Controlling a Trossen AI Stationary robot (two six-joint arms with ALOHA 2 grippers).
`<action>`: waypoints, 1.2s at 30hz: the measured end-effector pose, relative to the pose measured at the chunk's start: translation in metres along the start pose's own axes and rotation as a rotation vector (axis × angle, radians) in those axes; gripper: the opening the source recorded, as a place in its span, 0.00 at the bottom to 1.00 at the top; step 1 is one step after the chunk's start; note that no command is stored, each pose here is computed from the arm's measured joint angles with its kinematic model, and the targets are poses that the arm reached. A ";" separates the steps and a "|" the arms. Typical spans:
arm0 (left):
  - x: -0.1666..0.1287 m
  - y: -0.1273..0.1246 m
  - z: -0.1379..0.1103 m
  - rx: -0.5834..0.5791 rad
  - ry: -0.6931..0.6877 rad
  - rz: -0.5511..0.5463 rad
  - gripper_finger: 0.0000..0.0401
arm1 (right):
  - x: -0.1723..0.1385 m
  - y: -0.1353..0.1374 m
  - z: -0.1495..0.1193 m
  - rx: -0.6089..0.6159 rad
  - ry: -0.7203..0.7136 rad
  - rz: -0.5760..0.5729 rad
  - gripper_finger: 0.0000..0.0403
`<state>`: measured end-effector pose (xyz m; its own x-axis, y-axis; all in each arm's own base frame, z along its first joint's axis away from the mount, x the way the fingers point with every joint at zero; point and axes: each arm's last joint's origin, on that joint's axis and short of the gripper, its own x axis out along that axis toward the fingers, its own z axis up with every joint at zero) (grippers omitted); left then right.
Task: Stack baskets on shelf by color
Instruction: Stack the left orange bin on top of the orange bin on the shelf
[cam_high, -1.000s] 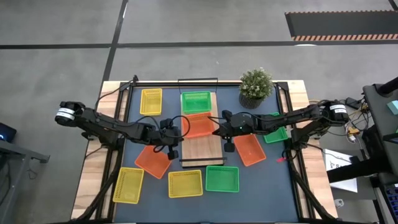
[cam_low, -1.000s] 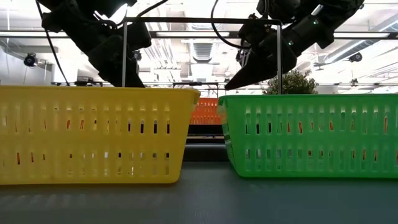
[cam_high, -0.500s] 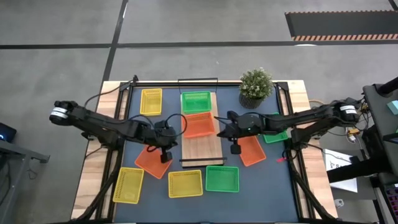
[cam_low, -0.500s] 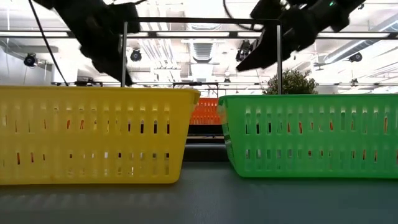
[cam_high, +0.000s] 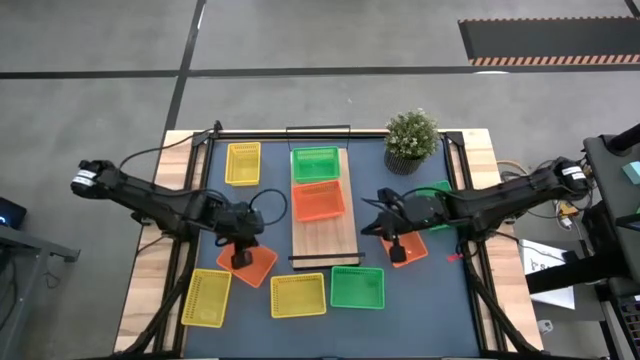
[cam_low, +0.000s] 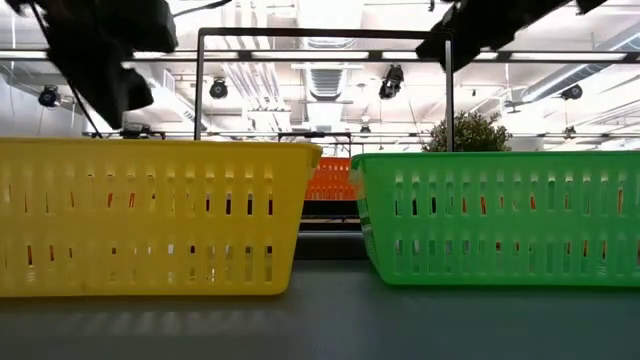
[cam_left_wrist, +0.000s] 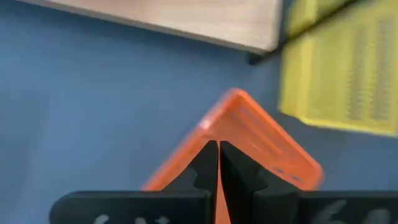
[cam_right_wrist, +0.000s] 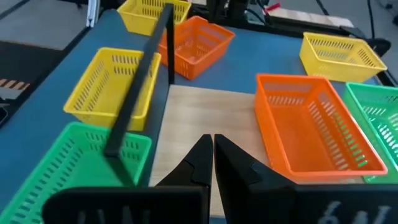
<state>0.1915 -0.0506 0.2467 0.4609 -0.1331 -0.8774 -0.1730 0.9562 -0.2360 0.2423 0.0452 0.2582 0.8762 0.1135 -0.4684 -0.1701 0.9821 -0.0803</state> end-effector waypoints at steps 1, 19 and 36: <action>0.000 -0.003 -0.001 0.013 0.018 -0.027 0.00 | -0.002 0.003 0.000 -0.008 0.003 -0.006 0.02; 0.028 -0.088 -0.022 0.268 0.260 -0.163 0.04 | -0.005 0.029 -0.001 -0.035 0.015 -0.053 0.02; 0.054 -0.081 -0.032 0.377 0.368 0.007 0.36 | -0.006 0.029 -0.001 -0.035 0.020 -0.050 0.02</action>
<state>0.2026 -0.1432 0.2047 0.1133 -0.1444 -0.9830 0.1819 0.9757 -0.1223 0.2318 0.0730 0.2575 0.8750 0.0615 -0.4802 -0.1429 0.9805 -0.1347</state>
